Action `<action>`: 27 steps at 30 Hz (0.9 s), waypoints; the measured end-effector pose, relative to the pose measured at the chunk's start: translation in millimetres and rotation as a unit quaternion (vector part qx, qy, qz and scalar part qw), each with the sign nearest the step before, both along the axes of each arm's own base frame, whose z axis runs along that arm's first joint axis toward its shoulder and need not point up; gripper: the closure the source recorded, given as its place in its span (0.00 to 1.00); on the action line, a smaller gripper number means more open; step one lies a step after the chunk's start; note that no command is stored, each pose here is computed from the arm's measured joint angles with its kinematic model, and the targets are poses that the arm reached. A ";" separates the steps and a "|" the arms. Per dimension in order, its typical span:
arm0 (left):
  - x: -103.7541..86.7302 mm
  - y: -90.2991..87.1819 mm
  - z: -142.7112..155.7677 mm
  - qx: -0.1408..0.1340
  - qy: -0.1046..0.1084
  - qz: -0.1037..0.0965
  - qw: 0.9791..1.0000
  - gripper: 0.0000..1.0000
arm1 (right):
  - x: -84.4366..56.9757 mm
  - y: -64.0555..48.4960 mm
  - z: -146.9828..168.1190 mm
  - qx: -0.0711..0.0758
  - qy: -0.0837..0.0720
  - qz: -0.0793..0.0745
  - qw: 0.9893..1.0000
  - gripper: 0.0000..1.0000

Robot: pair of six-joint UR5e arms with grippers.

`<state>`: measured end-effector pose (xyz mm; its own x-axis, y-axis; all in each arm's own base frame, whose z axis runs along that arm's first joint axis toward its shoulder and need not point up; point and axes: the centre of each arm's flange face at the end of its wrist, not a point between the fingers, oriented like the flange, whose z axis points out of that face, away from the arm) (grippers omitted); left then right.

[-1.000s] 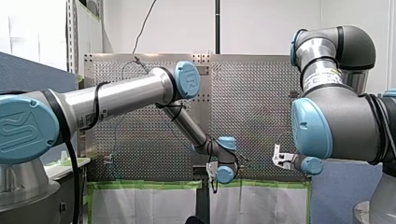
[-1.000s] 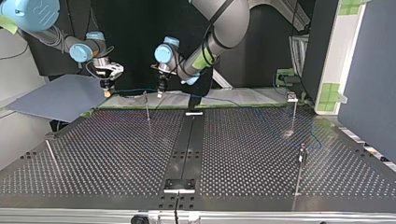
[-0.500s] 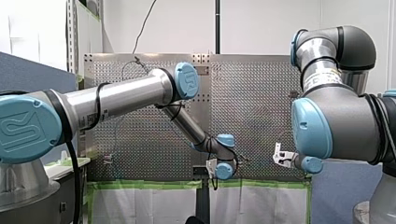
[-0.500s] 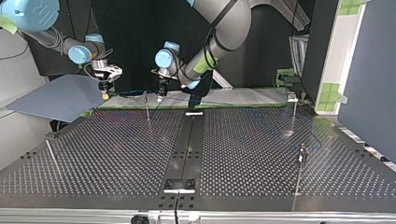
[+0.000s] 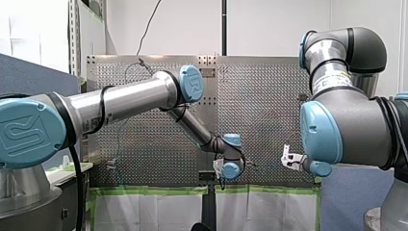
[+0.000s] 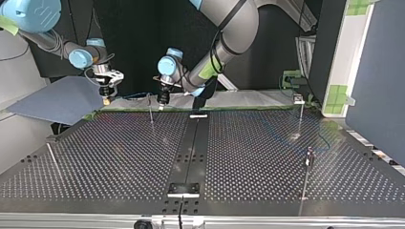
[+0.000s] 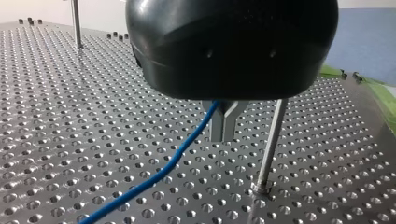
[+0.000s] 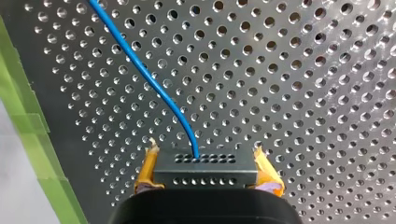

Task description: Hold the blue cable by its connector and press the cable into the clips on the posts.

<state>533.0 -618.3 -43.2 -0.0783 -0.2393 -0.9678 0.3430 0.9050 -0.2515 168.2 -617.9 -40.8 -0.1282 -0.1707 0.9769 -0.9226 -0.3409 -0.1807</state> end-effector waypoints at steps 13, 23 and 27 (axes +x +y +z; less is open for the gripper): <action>13.4 2.3 8.6 -0.002 -0.002 0.004 1.000 1.00 | 6.4 -16.2 -2.3 0.000 -0.005 0.005 1.000 1.00; 24.8 7.3 -20.1 0.019 0.021 0.006 1.000 1.00 | 10.2 -32.0 4.4 -0.005 -0.007 0.008 1.000 1.00; 21.0 15.1 -38.6 0.036 0.041 0.006 0.998 1.00 | 12.4 -40.1 6.2 -0.008 -0.008 0.010 1.000 1.00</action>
<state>554.0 -603.2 -81.8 -0.1561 -0.1711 -0.9728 0.3127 0.9257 -0.2130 180.6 -658.0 -34.6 -0.1414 -0.1578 0.9773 -0.9125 -0.3621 -0.1905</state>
